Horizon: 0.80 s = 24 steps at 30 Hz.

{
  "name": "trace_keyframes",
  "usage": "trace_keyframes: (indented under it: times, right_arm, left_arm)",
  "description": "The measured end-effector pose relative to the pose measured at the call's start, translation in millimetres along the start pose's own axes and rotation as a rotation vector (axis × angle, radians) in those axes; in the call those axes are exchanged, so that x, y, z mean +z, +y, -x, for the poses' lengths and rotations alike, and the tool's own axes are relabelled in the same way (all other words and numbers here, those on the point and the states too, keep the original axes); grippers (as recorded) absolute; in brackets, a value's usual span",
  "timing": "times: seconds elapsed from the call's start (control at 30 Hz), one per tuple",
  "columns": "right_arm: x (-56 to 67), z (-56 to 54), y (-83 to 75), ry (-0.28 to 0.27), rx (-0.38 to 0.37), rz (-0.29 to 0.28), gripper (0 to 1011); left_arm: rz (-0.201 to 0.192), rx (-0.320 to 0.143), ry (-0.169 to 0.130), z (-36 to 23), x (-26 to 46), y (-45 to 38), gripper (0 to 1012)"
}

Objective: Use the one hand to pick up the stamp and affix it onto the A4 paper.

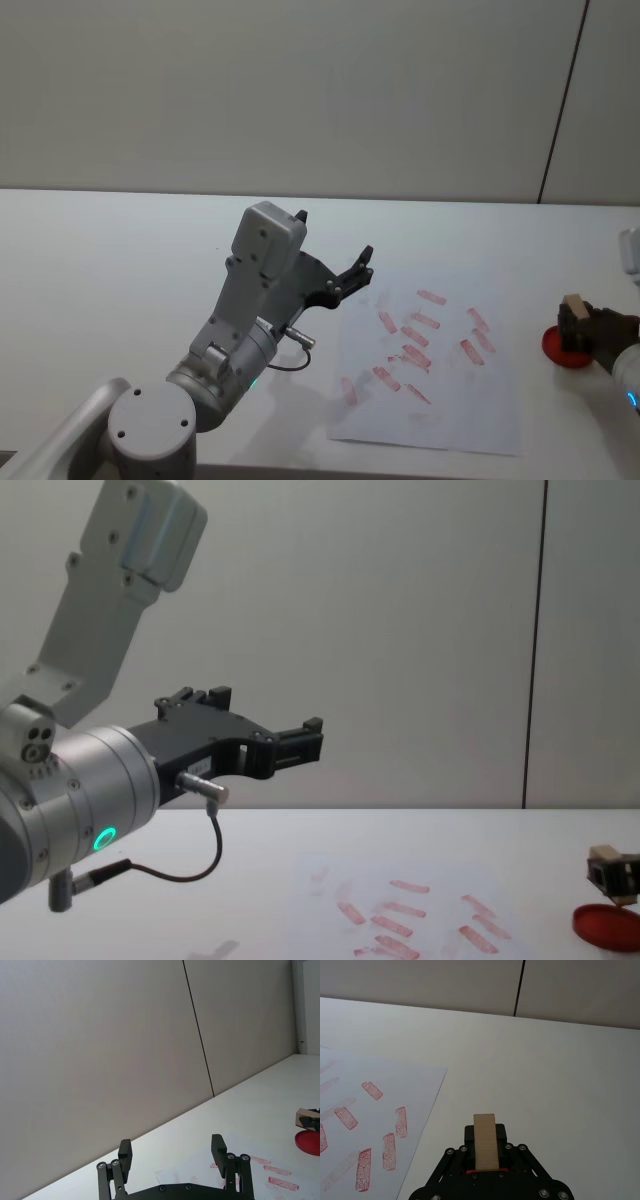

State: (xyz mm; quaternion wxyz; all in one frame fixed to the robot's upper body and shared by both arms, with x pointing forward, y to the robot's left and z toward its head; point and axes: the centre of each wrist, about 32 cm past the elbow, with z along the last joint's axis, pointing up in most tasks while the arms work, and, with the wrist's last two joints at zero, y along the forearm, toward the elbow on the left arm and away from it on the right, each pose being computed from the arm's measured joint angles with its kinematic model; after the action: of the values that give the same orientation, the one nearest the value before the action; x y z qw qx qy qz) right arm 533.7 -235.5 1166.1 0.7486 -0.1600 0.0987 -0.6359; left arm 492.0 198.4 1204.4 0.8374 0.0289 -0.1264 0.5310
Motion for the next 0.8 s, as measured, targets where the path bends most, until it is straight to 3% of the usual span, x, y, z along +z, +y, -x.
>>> trace_keyframes:
  times: [0.8]
  right_arm:
    - [-6.9,0.6,2.3,-0.008,0.001,0.028,218]
  left_arm:
    - [0.0,0.0,0.0,0.0,0.0,0.0,1002]
